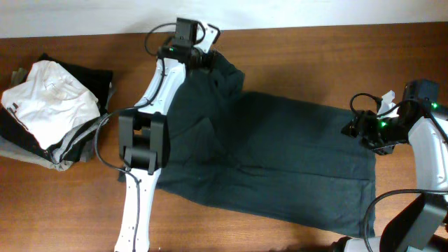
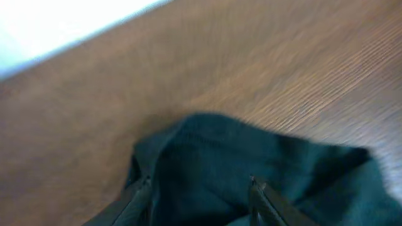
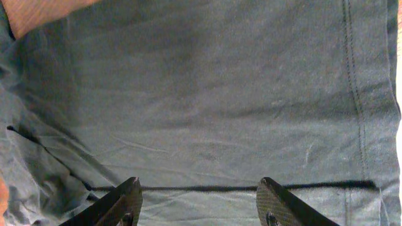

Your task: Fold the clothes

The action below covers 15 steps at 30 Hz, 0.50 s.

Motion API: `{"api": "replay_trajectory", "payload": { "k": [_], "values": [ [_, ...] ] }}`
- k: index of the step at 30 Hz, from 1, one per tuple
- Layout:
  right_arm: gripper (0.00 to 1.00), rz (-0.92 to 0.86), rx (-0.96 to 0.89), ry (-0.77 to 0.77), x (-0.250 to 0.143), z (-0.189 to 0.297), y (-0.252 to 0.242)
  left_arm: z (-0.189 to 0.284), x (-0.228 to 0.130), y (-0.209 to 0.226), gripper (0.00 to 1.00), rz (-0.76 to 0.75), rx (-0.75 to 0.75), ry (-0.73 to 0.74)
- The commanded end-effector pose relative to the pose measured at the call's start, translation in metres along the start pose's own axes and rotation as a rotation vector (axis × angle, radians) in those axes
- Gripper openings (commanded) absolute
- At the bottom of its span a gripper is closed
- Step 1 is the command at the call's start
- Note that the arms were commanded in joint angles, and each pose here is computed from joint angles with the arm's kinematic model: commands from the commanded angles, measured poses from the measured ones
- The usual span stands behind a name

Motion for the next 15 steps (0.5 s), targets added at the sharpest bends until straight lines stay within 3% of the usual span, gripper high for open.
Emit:
{"api": "replay_trajectory", "payload": {
  "k": [1, 5, 7, 11, 12, 14, 15],
  "values": [
    [0.62, 0.001, 0.007, -0.004, 0.003, 0.002, 0.003, -0.007, -0.001, 0.003, 0.44, -0.020, 0.018, -0.015],
    [0.62, -0.001, 0.007, 0.001, 0.002, 0.002, 0.003, -0.011, 0.002, 0.009, 0.29, -0.026, 0.062, -0.044],
    [0.62, -0.002, 0.007, 0.002, 0.002, 0.002, 0.003, -0.013, 0.000, 0.009, 0.11, -0.024, 0.060, -0.038],
    [0.62, -0.002, 0.007, 0.003, 0.002, 0.002, 0.003, -0.006, 0.007, 0.007, 0.00, -0.028, 0.058, -0.054],
    [0.62, -0.002, 0.007, 0.003, 0.001, 0.002, 0.003, -0.004, 0.010, 0.007, 0.06, -0.031, 0.059, -0.063],
    [0.62, -0.004, 0.007, 0.007, 0.001, 0.002, 0.003, -0.002, 0.013, 0.008, 0.37, -0.031, 0.065, -0.073],
    [0.62, -0.004, 0.007, 0.008, 0.001, 0.002, 0.003, -0.002, 0.013, 0.008, 0.43, -0.031, 0.065, -0.073]
  ]
}}
Point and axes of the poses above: each gripper's point midway between its finger pads, its own z axis back along the fingers, its own y axis along the line the jaws close on, x = y × z, the point moved 7 cm from there along z, back along the fingers, and after that the axes turned 9 degrees about z, right-handed, at the moved point
